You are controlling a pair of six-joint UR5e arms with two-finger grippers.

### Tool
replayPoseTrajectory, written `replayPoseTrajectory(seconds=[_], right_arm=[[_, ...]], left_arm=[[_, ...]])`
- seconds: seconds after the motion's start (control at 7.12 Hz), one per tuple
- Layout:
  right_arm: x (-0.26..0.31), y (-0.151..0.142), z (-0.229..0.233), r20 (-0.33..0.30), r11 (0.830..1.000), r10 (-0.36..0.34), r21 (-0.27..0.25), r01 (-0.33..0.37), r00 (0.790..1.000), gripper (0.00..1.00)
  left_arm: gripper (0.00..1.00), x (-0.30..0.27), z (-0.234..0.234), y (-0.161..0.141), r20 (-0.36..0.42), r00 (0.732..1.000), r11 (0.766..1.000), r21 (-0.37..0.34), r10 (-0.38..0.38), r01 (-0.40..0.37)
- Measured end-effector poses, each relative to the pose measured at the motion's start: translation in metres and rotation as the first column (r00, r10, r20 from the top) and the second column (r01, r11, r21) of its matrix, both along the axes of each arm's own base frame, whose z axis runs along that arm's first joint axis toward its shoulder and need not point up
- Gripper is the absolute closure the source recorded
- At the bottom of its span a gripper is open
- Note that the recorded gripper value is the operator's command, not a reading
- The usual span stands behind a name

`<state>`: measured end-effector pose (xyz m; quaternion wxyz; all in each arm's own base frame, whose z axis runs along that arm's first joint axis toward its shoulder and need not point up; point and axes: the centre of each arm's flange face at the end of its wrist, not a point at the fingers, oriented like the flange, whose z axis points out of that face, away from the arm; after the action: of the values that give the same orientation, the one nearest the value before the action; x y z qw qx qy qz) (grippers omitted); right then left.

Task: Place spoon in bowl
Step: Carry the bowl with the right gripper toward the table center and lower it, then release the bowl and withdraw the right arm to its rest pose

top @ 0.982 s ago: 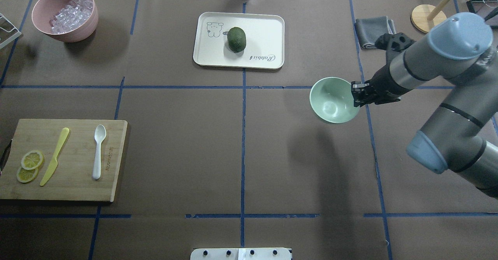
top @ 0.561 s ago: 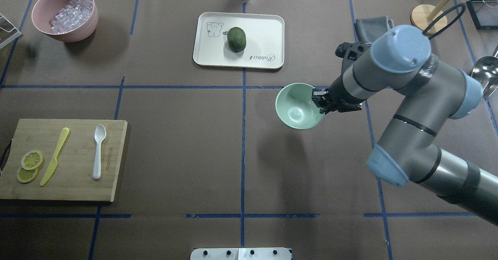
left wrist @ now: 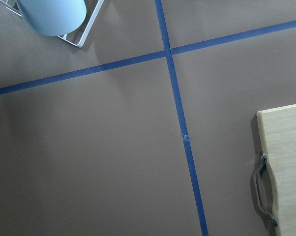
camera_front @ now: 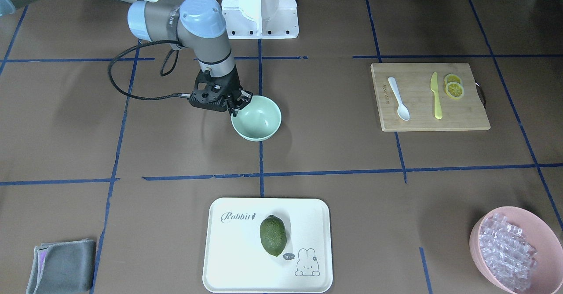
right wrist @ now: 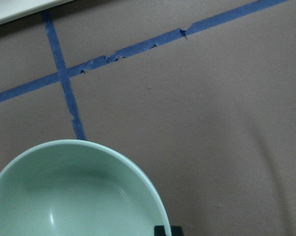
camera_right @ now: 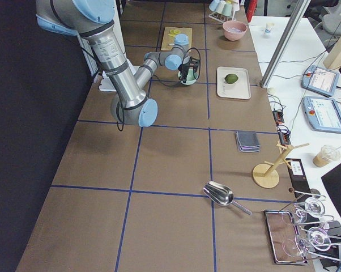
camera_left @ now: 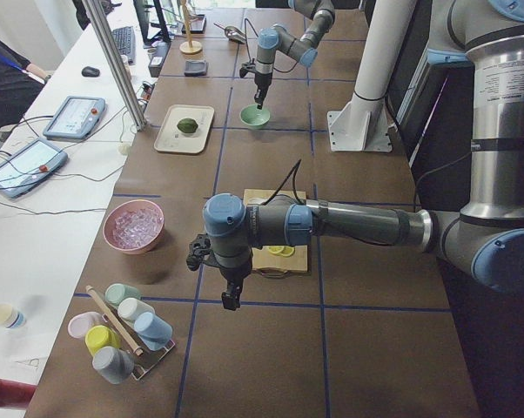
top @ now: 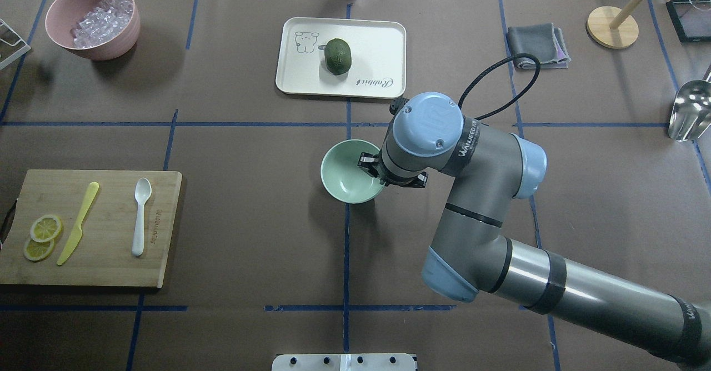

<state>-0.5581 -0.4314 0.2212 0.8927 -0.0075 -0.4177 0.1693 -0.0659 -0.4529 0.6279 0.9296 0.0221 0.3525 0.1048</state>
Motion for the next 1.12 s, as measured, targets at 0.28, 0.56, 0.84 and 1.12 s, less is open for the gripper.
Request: replayPoseTrajectory(seconds=[0.28, 0.56, 0.84, 1.12], right_arm=[[-0.010, 0.001, -0.006, 0.002, 1.000, 0.003, -0.005, -0.003, 1.000, 0.80], [-0.014, 0.004, -0.006, 0.001, 1.000, -0.004, -0.005, 0.004, 1.000, 0.01], [-0.017, 0.008, -0.005, -0.002, 1.000, -0.015, -0.002, 0.015, 1.000, 0.00], [0.003, -0.008, -0.007, 0.015, 1.000, -0.026, -0.007, 0.026, 1.000, 0.00]], left_arm=[[0.00, 0.004, 0.001, 0.000, 0.001, 1.000, 1.000, -0.003, 0.008, -0.008], [0.00, 0.005, 0.002, 0.000, 0.001, 1.000, 1.000, -0.005, 0.011, -0.011], [0.00, 0.006, 0.003, 0.000, 0.001, 1.000, 1.000, -0.007, 0.012, -0.012], [0.00, 0.007, 0.003, 0.000, 0.001, 1.000, 1.000, -0.006, 0.016, -0.016]])
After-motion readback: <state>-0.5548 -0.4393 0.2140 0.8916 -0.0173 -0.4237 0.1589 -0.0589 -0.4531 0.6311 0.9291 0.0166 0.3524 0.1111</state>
